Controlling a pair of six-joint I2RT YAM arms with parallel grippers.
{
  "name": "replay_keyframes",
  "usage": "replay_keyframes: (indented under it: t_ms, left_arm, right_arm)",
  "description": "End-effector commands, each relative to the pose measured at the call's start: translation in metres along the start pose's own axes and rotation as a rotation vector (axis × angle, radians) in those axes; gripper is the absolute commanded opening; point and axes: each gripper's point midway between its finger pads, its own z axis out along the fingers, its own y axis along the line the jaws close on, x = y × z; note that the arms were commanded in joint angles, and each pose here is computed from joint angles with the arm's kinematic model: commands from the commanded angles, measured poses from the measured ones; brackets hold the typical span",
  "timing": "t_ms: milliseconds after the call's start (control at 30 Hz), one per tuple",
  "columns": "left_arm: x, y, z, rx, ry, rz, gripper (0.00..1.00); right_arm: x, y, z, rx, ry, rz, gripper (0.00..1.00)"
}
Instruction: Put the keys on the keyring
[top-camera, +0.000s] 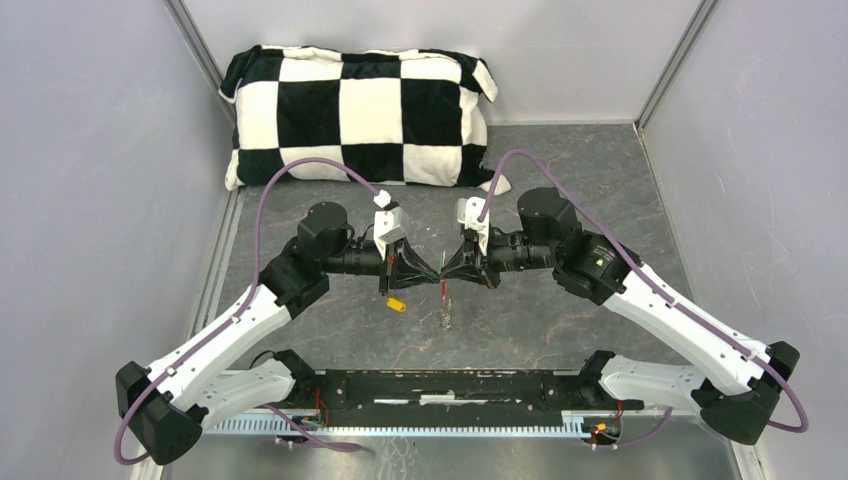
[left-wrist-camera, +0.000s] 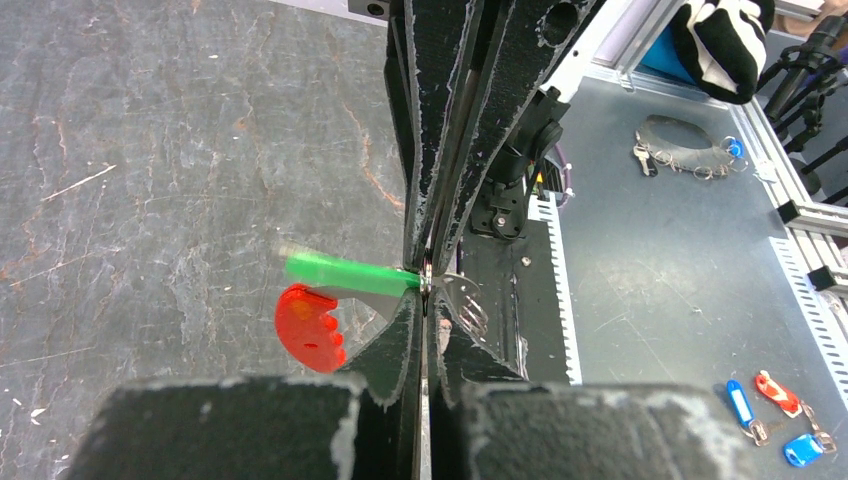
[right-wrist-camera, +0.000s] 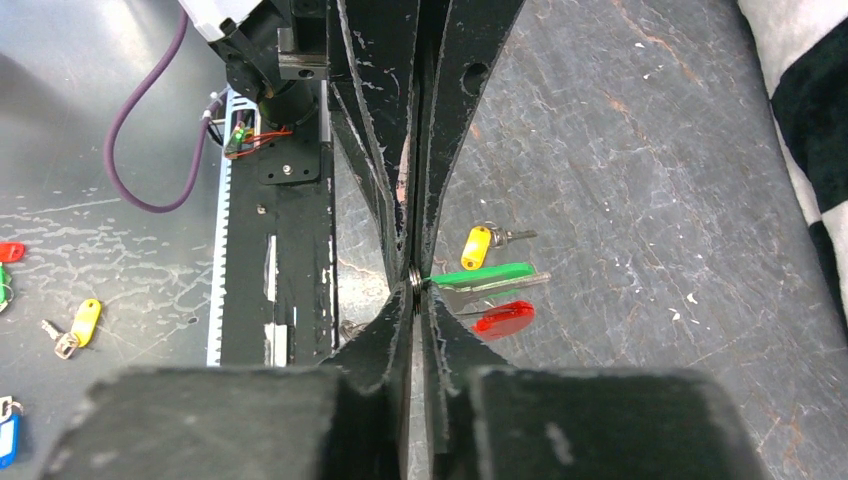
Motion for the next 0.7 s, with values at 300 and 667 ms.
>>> replay_keyframes:
  t_ms: [300,667]
  left_arm:
    - [-0.018,-0.023,-0.005,0.113,-0.061,0.121,0.02]
    - [-0.021,-0.031,-0.009,0.136,-0.079,0.138,0.02]
  right_arm:
    - [-0.015,0.019,-0.004,-0.099,-0.051,-0.023,0.34]
    - [-0.038,0.029,-0.020,-0.155,-0.115,-0.035,0.45]
